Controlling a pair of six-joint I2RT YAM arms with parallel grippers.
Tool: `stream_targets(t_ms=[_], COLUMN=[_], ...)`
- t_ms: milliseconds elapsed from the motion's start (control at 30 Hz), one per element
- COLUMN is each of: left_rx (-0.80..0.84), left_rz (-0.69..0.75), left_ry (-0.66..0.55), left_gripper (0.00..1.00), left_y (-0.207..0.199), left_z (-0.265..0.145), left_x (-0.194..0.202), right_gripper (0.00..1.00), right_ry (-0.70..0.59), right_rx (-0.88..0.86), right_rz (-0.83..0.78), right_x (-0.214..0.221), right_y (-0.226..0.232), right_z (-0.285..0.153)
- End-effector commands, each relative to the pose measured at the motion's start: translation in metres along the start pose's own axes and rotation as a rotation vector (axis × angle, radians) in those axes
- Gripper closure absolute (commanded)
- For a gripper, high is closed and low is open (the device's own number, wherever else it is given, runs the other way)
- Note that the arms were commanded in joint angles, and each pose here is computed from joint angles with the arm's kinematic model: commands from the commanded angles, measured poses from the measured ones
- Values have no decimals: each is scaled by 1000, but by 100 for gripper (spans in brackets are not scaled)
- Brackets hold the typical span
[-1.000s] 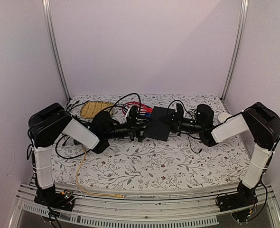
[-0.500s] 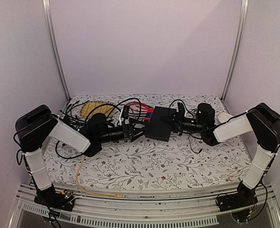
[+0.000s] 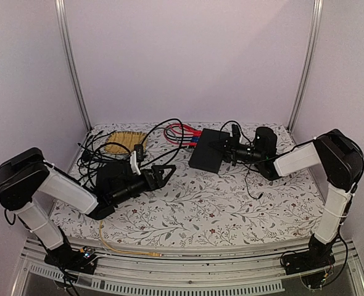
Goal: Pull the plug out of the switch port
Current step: Pass from the right arm to the left
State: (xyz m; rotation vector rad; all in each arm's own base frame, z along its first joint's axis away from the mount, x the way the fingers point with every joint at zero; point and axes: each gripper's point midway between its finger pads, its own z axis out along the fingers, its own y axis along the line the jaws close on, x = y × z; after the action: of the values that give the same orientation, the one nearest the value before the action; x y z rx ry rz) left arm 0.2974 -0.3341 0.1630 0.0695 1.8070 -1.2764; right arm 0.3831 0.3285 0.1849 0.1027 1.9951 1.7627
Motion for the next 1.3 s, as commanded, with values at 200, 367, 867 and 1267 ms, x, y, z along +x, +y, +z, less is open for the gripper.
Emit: stream_targets(t_ms=[200, 367, 867, 1267], left_rx=[238, 329, 467, 534], left_rz=[87, -40, -300, -302], left_ry=[-313, -255, -192, -200], left_gripper=[5, 39, 39, 47], left_y=[-75, -70, -45, -59], left_z=[-46, -28, 6, 19], left_x=[-42, -34, -43, -54], right_gripper=[98, 98, 98, 98], right_ry=[-77, -65, -28, -35], right_rx=[-272, -301, -355, -345], right_rz=[-219, -187, -96, -109], right_x=[-33, -27, -3, 2], right_y=[73, 74, 77, 74], right_z=[-8, -12, -15, -11])
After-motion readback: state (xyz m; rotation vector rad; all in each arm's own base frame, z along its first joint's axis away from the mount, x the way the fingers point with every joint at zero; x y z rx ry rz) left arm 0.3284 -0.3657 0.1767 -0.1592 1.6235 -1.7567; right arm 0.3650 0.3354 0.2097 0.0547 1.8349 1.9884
